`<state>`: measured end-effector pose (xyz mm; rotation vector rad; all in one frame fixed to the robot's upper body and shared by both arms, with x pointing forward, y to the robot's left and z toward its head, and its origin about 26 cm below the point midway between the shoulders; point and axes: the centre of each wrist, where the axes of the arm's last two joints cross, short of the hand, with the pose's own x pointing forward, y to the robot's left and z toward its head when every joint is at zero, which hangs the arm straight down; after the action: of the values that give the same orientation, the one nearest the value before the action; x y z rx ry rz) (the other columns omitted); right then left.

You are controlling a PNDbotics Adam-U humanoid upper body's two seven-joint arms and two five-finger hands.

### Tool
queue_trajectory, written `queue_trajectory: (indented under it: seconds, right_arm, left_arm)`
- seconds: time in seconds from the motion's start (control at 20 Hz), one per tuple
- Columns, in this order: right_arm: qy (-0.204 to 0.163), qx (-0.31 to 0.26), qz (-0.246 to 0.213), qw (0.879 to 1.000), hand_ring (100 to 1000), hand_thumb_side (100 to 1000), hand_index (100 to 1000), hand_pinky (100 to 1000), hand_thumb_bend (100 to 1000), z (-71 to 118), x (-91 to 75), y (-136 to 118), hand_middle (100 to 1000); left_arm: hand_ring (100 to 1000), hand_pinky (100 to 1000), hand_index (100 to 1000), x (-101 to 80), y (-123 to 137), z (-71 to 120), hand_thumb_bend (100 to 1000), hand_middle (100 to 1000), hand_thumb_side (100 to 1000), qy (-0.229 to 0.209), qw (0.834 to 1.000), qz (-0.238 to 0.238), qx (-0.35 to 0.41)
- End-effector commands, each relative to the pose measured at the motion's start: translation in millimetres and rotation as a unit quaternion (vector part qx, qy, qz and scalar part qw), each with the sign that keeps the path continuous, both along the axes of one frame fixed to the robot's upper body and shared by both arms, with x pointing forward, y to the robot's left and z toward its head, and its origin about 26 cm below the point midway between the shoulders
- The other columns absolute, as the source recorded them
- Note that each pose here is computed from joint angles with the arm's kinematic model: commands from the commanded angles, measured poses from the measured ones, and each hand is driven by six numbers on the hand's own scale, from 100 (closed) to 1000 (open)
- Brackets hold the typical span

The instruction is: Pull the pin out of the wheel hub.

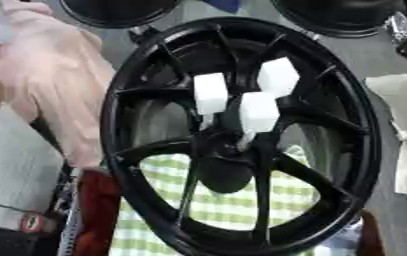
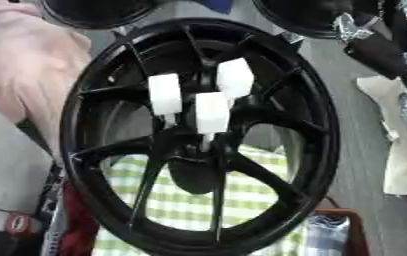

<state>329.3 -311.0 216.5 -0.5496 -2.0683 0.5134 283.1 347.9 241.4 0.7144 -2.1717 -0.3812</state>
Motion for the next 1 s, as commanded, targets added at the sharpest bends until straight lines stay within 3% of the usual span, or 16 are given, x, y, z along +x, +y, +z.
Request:
queue_trajectory:
  seconds: [0.05,0.2,0.4,1.0]
  right_arm:
    - [-0.009,-0.019,-0.002,1.000,782,443,789,900,152,9.9,-2.0,-4.5,791]
    - [-0.005,-0.024,-0.001,1.000,782,443,789,901,152,9.4,-2.1,-5.1,791]
    - [-0.001,-0.030,0.000,1.000,782,445,789,901,151,8.5,-2.0,-5.7,791]
    - [0.007,-0.041,0.012,0.999,781,448,787,902,149,8.4,-0.2,-2.6,789]
  left_arm:
    - [732,824,874,-2.9,-3.0,24.3,367,813,911,-0.008,0.988,-0.025,0.155]
    - [752,822,871,-2.2,-7.7,36.2,360,810,931,0.008,0.953,-0.068,0.296]
    - [770,824,873,-1.8,-14.1,55.1,364,808,919,0.028,0.904,-0.114,0.412]
    - [798,832,879,4.1,-41.3,100.9,377,808,900,0.161,0.799,-0.191,0.546]
